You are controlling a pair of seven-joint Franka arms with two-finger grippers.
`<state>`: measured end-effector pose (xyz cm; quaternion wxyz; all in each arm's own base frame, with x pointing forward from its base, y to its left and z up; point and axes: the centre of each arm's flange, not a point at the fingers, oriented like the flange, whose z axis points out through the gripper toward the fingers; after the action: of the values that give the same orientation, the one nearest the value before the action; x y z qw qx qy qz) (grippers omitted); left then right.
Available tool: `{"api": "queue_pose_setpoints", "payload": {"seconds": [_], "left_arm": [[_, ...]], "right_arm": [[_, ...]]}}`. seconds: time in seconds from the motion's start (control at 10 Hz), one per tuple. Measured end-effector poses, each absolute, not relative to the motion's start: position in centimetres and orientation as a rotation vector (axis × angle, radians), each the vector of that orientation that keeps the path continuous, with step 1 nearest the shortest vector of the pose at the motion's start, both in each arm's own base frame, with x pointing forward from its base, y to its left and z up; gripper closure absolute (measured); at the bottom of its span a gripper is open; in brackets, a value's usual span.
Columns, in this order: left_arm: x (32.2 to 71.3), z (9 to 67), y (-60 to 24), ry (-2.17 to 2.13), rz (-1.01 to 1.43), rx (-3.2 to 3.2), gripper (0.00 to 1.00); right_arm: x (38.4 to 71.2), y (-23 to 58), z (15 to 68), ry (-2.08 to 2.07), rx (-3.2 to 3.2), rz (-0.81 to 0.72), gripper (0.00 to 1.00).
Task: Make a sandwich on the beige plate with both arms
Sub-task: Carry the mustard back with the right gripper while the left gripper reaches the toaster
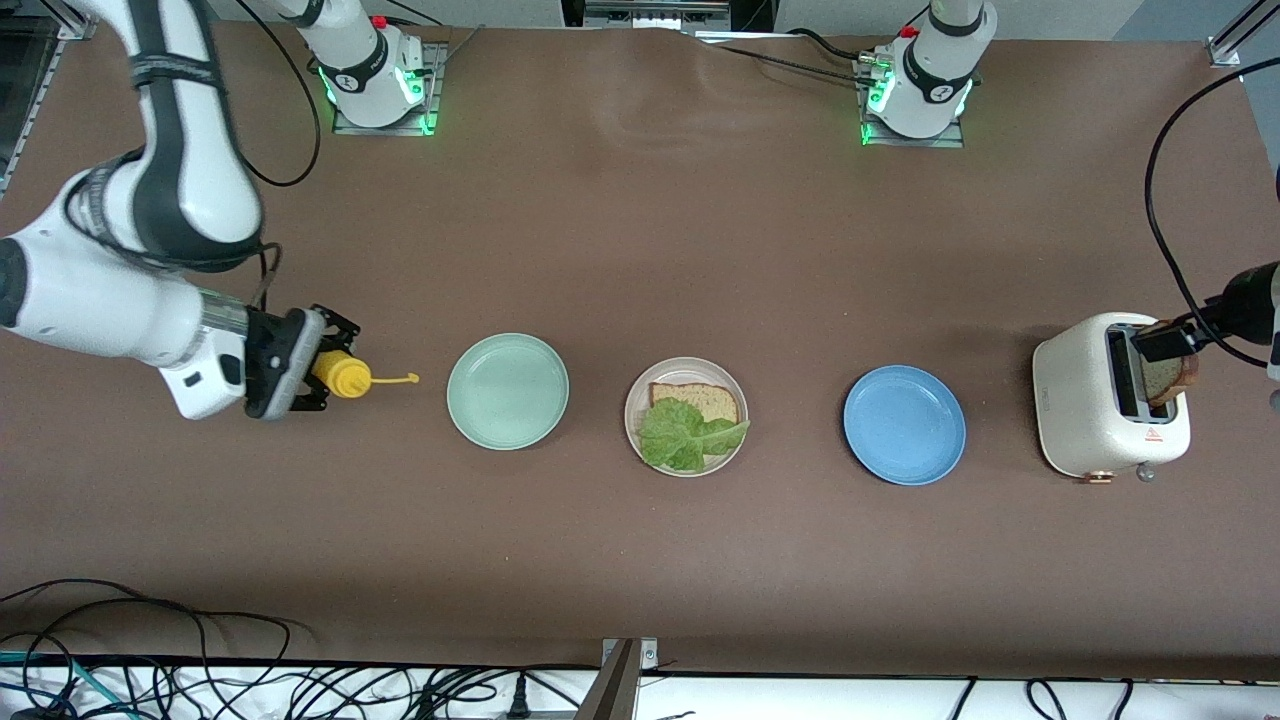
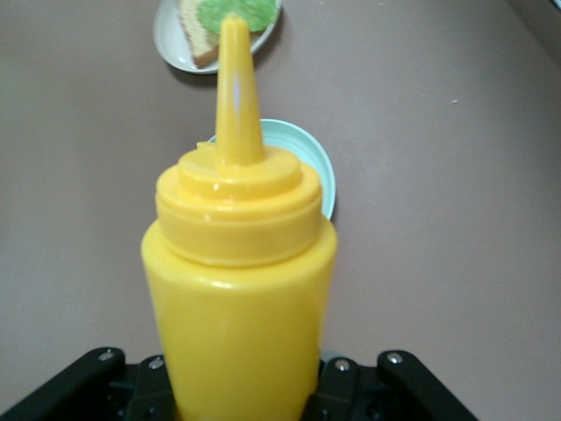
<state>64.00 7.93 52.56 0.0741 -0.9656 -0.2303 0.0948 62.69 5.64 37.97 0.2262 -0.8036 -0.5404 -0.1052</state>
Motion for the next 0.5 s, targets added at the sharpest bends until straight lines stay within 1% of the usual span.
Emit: {"api": "queue_pose_setpoints", "payload": {"seconds": [0.3, 0.5], "left_arm": [[64.9, 51.2, 12.2, -0.616, 0.227, -2.936, 0.0], [65.3, 48.2, 16.8, -0.575, 0.239, -2.971, 0.0]], "right_arm": [[58.4, -0.8, 31.8, -1.548, -1.976, -0.463, 0.88], [55.2, -4.3, 28.2, -1.562, -1.839, -0.575, 0.88]]}}
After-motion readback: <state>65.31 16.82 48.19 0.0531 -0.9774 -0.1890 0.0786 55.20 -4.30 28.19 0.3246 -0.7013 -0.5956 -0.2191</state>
